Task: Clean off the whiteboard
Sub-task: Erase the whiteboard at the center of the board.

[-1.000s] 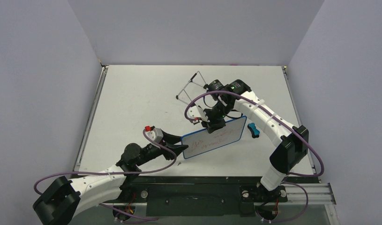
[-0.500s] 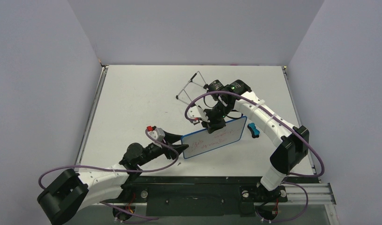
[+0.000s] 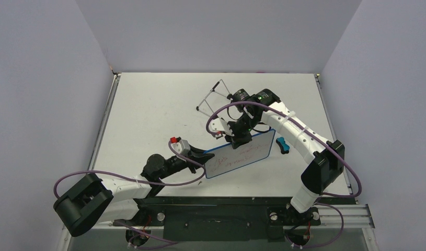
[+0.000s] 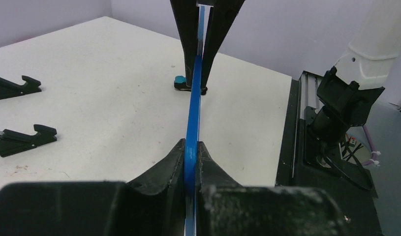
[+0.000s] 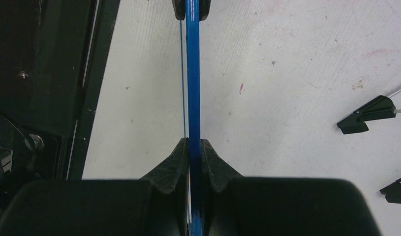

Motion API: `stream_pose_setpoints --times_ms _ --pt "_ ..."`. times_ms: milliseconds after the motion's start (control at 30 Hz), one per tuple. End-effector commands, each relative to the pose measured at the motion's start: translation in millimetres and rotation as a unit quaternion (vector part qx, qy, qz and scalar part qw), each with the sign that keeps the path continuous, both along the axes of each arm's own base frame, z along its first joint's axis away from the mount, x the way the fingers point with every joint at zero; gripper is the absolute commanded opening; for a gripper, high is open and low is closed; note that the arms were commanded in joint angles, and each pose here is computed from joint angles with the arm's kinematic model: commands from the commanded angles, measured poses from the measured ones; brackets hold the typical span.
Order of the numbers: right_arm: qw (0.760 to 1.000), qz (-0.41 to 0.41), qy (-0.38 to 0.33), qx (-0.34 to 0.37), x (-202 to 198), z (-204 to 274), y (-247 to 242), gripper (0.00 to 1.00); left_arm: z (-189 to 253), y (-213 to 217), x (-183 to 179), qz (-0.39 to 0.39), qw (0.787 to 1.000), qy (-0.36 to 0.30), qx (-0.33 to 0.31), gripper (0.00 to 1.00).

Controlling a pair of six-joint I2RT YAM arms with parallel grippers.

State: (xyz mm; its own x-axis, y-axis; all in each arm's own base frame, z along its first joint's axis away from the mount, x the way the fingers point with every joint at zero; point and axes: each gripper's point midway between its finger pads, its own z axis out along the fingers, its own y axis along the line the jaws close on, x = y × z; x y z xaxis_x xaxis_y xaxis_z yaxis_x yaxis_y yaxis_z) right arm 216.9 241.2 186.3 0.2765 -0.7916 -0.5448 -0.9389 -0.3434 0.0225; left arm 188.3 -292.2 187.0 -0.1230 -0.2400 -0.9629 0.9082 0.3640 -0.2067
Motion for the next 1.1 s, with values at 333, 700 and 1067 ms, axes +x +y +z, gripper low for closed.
stream_pose_setpoints --times_ms 333,700,1067 --pt "1.0 0.01 -0.017 0.011 7 -2 9 0.0 12 -6 4 -0.005 1.0 -0.009 -0.001 0.23" --pt "0.999 -0.016 -0.013 0.036 11 10 15 0.62 20 5 15 0.041 0.999 0.009 -0.023 0.0" --pt "0.954 -0.232 -0.066 0.176 54 96 -60 0.82 9 36 27 0.131 0.989 0.071 -0.019 0.0"
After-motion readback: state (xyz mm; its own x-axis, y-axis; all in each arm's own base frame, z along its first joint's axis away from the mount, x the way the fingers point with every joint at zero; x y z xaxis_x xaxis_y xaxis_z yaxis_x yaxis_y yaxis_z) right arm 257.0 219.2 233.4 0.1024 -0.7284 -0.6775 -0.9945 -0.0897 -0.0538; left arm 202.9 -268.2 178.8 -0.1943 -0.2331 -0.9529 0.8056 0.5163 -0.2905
